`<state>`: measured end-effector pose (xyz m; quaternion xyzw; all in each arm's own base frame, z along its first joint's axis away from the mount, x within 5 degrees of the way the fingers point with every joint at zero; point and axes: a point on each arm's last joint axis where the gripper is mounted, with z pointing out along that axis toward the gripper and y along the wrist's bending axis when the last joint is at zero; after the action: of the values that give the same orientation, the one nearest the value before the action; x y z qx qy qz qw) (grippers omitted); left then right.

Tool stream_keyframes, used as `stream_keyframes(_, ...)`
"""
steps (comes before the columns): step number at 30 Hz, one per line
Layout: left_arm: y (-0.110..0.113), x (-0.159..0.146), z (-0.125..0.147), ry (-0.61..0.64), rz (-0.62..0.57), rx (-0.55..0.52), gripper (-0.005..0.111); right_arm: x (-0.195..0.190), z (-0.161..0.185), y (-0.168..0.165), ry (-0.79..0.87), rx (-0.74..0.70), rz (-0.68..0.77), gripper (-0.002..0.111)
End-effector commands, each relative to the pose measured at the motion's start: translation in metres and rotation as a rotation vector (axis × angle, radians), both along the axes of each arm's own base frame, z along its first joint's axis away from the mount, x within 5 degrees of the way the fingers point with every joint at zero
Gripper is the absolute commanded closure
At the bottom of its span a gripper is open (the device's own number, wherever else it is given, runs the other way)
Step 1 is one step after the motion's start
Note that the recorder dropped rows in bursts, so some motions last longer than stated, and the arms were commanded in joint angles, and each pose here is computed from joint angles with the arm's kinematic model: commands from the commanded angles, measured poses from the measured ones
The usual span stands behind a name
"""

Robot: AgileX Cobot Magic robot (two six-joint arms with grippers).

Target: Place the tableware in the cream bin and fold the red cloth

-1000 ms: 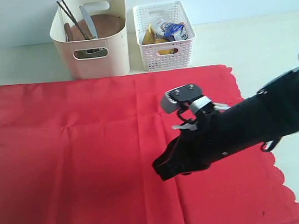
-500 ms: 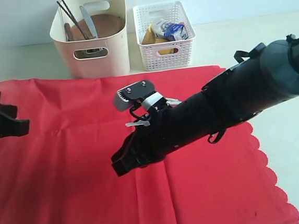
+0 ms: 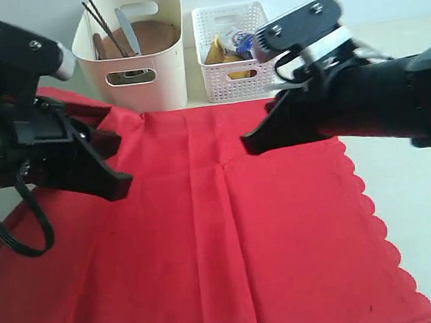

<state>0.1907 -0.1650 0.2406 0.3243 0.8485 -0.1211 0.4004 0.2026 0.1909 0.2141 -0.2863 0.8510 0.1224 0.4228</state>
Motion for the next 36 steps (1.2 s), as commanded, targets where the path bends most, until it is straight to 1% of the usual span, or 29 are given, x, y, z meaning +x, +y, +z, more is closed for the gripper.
stream_keyframes(1, -0.031, -0.002, 0.006, 0.000, -0.079, -0.023, 0.107, -0.013, 0.016, -0.038, -0.088, 0.009, -0.190, 0.108)
stream_keyframes(5, -0.059, 0.005, -0.003, 0.014, -0.131, -0.016, 0.107, -0.025, 0.011, -0.055, -0.075, 0.020, -0.240, 0.108)
stream_keyframes(8, -0.083, 0.015, -0.008, 0.002, -0.158, -0.050, 0.107, -0.031, 0.002, -0.060, -0.052, 0.010, -0.247, 0.108)
stream_keyframes(12, -0.109, 0.031, -0.022, 0.029, -0.157, -0.055, 0.107, -0.034, -0.004, -0.063, -0.037, -0.009, -0.247, 0.108)
stream_keyframes(17, -0.135, 0.050, -0.049, 0.075, -0.139, -0.044, 0.107, -0.033, -0.004, -0.063, -0.040, -0.010, -0.250, 0.108)
stream_keyframes(19, -0.141, 0.054, -0.058, 0.089, -0.135, -0.038, 0.106, -0.033, -0.004, -0.065, -0.047, -0.017, -0.262, 0.108)
stream_keyframes(21, -0.148, 0.057, -0.067, 0.103, -0.137, -0.024, 0.098, -0.032, -0.003, -0.066, -0.057, -0.027, -0.279, 0.108)
stream_keyframes(22, -0.151, 0.058, -0.072, 0.111, -0.136, -0.020, 0.091, -0.031, -0.003, -0.067, -0.062, -0.032, -0.289, 0.108)
stream_keyframes(25, -0.160, 0.059, -0.078, 0.119, -0.140, -0.022, 0.063, -0.030, -0.002, -0.071, -0.082, -0.051, -0.323, 0.108)
stream_keyframes(26, -0.165, 0.058, -0.079, 0.119, -0.149, -0.022, 0.049, -0.030, -0.002, -0.072, -0.087, -0.056, -0.332, 0.108)
stream_keyframes(28, -0.170, 0.056, -0.080, 0.116, -0.161, -0.024, 0.031, -0.029, -0.002, -0.072, -0.090, -0.059, -0.337, 0.108)
stream_keyframes(29, -0.172, 0.054, -0.080, 0.113, -0.172, -0.022, 0.018, -0.029, -0.002, -0.072, -0.090, -0.059, -0.337, 0.108)
stream_keyframes(31, -0.175, 0.053, -0.077, 0.105, -0.179, -0.027, 0.001, -0.029, -0.002, -0.072, -0.090, -0.059, -0.337, 0.108)
stream_keyframes(36, -0.173, 0.054, -0.073, 0.111, -0.172, 0.001, 0.002, -0.029, -0.002, -0.072, -0.090, -0.059, -0.337, 0.108)
